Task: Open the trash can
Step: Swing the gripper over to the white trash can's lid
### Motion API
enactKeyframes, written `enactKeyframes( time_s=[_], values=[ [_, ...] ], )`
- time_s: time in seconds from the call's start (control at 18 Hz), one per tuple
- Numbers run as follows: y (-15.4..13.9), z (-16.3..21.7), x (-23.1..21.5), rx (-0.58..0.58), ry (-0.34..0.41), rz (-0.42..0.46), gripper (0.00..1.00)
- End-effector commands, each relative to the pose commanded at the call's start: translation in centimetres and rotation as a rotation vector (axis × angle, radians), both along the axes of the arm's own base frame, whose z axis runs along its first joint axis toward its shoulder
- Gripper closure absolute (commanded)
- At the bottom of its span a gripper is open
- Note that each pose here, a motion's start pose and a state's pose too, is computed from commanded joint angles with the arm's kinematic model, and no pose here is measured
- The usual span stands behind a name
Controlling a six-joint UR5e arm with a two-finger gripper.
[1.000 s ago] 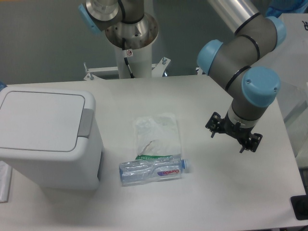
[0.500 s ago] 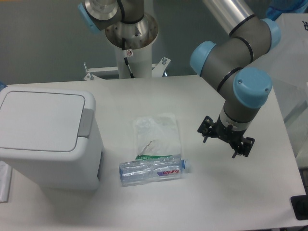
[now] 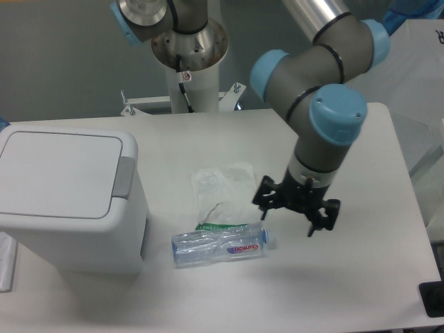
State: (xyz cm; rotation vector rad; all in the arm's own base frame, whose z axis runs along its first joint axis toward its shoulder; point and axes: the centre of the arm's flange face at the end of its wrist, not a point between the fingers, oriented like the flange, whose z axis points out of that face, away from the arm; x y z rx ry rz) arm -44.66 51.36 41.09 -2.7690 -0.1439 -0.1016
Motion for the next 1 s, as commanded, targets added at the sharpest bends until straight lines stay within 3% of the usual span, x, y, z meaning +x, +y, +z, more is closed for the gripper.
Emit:
enactKeyframes(
  time_s=[0.28,0.5,0.72,1.0],
  values=[
    [0.4,6.5,4.2,0.193,-0.069,0.007,0.00],
    [1.5,8.4,7.8,0.275,-0.122,-0.040,0.00],
    [1.1,8.5,10.3,0.296,-0.187,-0.015,0.00],
    [2.0,8.2,11.8,0.281,-0.214,0.006,0.00]
  ],
)
